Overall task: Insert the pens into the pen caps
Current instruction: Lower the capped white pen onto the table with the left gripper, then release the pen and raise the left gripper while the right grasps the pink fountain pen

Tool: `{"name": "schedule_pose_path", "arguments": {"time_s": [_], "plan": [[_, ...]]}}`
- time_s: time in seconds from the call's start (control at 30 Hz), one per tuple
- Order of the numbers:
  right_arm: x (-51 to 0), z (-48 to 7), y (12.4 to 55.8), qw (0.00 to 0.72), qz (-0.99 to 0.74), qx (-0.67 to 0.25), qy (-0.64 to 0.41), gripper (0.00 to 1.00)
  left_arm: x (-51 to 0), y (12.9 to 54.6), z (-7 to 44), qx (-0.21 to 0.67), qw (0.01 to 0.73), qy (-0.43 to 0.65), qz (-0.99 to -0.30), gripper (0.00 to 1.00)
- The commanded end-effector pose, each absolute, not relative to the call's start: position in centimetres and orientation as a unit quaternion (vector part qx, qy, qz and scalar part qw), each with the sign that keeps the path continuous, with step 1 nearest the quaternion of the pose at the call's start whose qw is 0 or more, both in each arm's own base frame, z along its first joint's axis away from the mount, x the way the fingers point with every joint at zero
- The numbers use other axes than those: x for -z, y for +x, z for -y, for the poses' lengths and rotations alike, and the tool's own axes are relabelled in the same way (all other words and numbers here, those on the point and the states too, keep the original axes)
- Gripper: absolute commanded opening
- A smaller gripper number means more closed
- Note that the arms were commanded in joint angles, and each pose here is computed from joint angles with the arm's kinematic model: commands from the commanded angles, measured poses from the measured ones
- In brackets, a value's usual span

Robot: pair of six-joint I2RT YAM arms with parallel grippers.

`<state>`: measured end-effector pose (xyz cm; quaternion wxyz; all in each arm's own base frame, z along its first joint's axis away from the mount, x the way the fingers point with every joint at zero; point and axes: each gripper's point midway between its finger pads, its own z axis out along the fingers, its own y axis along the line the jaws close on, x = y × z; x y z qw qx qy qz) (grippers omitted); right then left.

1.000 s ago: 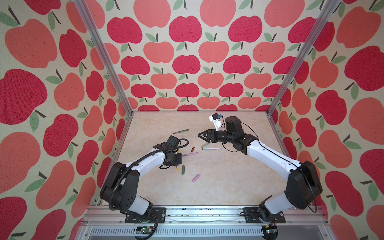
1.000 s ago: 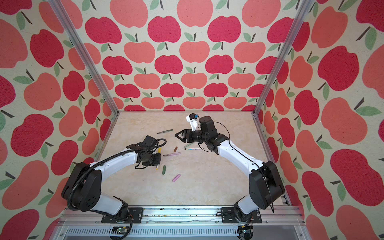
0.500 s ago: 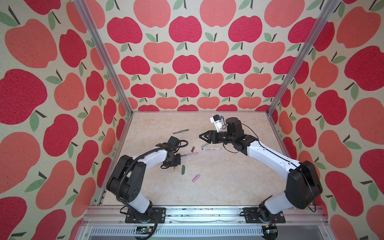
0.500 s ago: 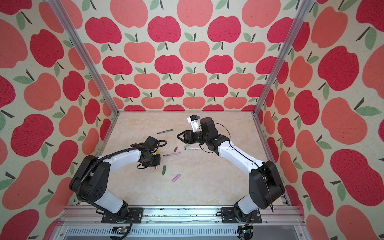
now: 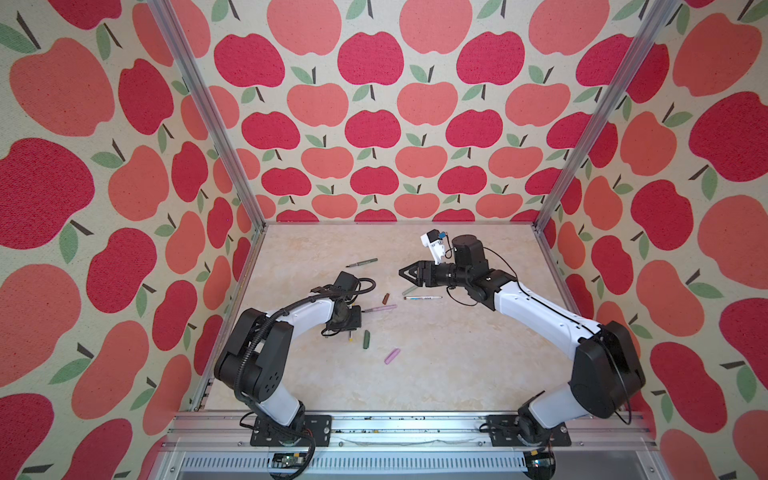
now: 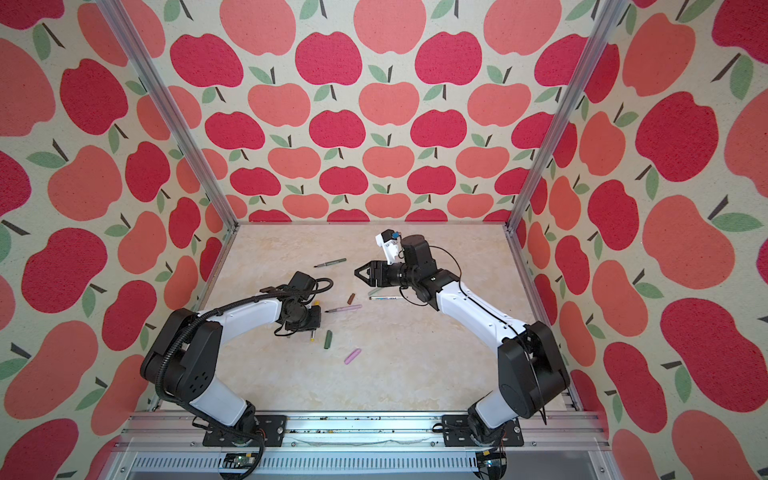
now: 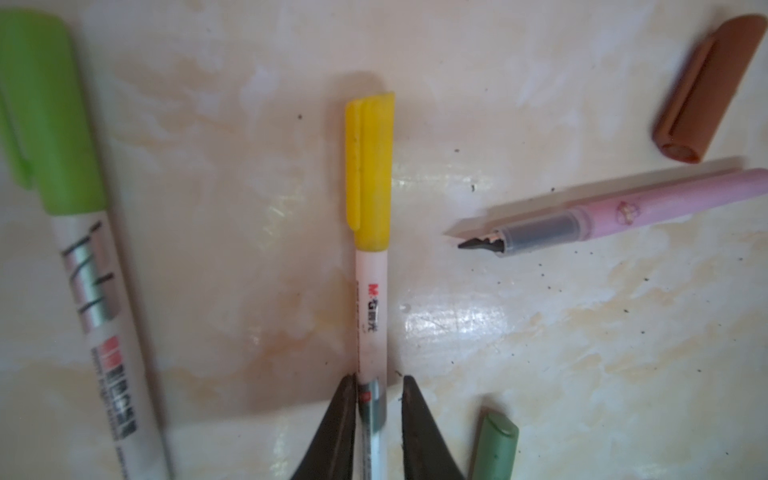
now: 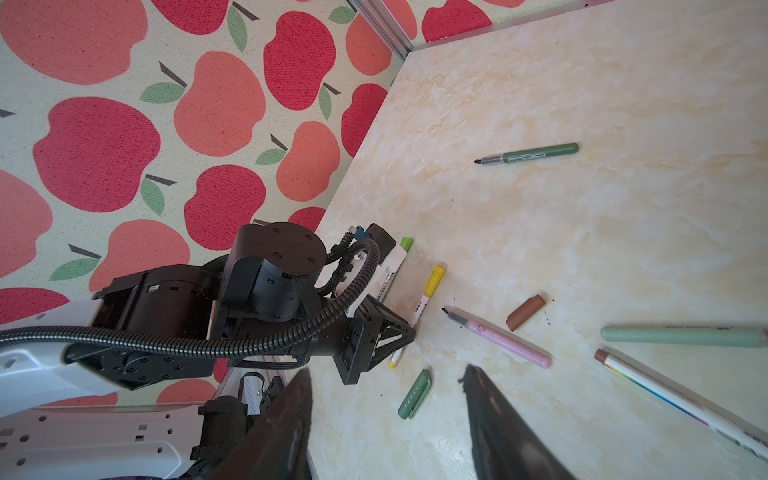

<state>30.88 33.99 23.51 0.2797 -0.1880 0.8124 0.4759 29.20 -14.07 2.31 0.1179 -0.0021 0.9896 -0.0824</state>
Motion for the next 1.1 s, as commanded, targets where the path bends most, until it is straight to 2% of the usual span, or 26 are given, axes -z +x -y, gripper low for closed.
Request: {"name": "schedule_pose_path", "arguments": {"time_s": [0.0,0.17,0.4,0.7,0.9,1.07], "plan": [[-23.2,-33.7,30.6,0.278,-0.813,-0.474,-0.193,0.60,-1.6,29.1,13.5,0.073,0.113,-0.012,-0.991,0.25],[-22.8,-33.5,30.6,0.276,-0.816,-0.470,-0.193,0.60,-2.7,29.7,13.6,0.078,0.133,-0.013,-0.988,0.31],[-22.0,-33.7,30.4,0.264,-0.819,-0.468,-0.200,0.61,-7.2,30.9,12.8,0.069,0.203,-0.002,-0.977,0.50],[-19.6,-33.7,30.2,0.226,-0.846,-0.429,-0.224,0.61,-18.8,32.2,12.9,0.123,0.393,0.047,-0.910,0.65],[-17.7,-34.3,29.7,0.204,-0.866,-0.363,-0.278,0.61,-24.5,30.0,11.8,0.178,0.492,0.057,-0.851,0.82],[-15.1,-35.9,29.5,0.171,-0.881,-0.286,-0.337,0.62,-27.2,27.7,9.3,0.204,0.568,0.017,-0.797,0.99]]}}
